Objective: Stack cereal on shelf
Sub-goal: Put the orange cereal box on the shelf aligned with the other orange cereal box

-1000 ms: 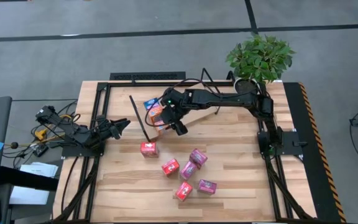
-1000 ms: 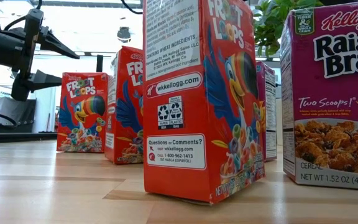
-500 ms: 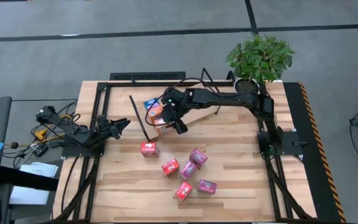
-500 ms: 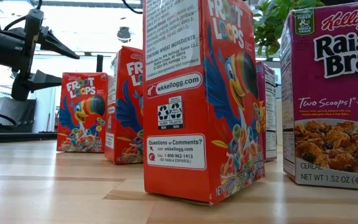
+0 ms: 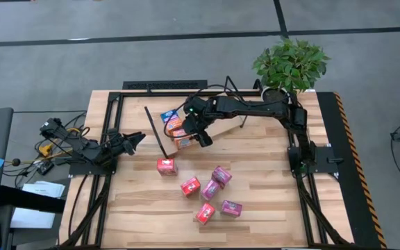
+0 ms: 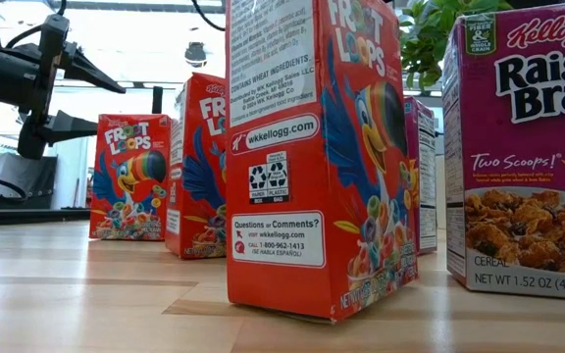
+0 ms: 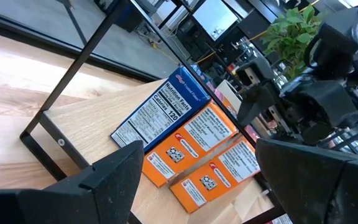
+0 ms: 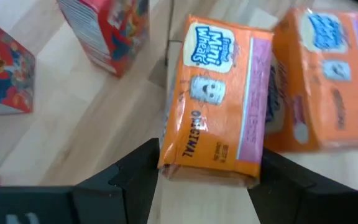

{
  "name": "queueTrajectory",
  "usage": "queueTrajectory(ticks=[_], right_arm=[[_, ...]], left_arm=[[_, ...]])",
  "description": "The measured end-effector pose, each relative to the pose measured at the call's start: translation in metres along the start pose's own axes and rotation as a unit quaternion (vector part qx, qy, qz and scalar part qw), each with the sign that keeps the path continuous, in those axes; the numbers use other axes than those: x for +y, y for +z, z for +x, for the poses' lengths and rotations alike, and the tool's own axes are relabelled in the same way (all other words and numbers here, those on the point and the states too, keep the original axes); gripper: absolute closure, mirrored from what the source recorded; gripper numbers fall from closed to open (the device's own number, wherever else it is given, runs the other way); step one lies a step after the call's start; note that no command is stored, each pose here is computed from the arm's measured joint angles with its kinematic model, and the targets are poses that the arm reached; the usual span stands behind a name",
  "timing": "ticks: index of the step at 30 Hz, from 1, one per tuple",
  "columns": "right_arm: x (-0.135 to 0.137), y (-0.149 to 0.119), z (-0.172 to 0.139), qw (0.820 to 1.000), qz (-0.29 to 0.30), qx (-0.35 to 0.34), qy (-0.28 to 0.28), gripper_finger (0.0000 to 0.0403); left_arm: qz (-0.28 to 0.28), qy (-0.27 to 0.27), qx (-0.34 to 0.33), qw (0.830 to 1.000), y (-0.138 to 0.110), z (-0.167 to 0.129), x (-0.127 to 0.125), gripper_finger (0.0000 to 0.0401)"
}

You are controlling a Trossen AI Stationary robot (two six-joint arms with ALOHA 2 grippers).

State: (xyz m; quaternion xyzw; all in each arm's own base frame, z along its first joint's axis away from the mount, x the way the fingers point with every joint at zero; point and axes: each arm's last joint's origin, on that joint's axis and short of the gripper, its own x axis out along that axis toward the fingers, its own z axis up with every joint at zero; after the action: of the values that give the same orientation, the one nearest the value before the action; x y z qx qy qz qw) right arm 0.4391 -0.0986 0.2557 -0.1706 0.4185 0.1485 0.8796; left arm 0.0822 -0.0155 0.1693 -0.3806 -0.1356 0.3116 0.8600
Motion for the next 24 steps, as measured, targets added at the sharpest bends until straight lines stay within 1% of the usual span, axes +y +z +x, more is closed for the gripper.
queueTrajectory(ticks=[5, 11, 17, 20, 24], right_arm=[[-0.005, -0.006, -0.007, 1.0, 0.01, 0.017, -0.009, 0.0157], [-0.012, -0.007, -0.021, 1.0, 0.015, 0.011, -0.025, 0.0157], [-0.012, -0.015, -0.032, 0.999, 0.036, 0.035, -0.009, 0.016], [-0.011, -0.021, -0.035, 0.997, 0.053, 0.054, 0.004, 0.0177], [-0.009, -0.02, -0.033, 0.997, 0.059, 0.043, 0.025, 0.0221]], left_arm=[[0.0, 0.0, 0.0, 1.0, 0.0, 0.0, 0.0, 0.0101], [0.0, 0.001, -0.001, 1.0, 0.0, 0.0, 0.0, 0.0101], [0.0, 0.001, -0.001, 1.0, 0.0, 0.0, 0.0, 0.0101], [0.002, 0.0, 0.0, 1.0, 0.0, 0.0, 0.0, 0.0101], [0.006, 0.001, 0.0, 1.0, 0.0, 0.0, 0.0, 0.0101]])
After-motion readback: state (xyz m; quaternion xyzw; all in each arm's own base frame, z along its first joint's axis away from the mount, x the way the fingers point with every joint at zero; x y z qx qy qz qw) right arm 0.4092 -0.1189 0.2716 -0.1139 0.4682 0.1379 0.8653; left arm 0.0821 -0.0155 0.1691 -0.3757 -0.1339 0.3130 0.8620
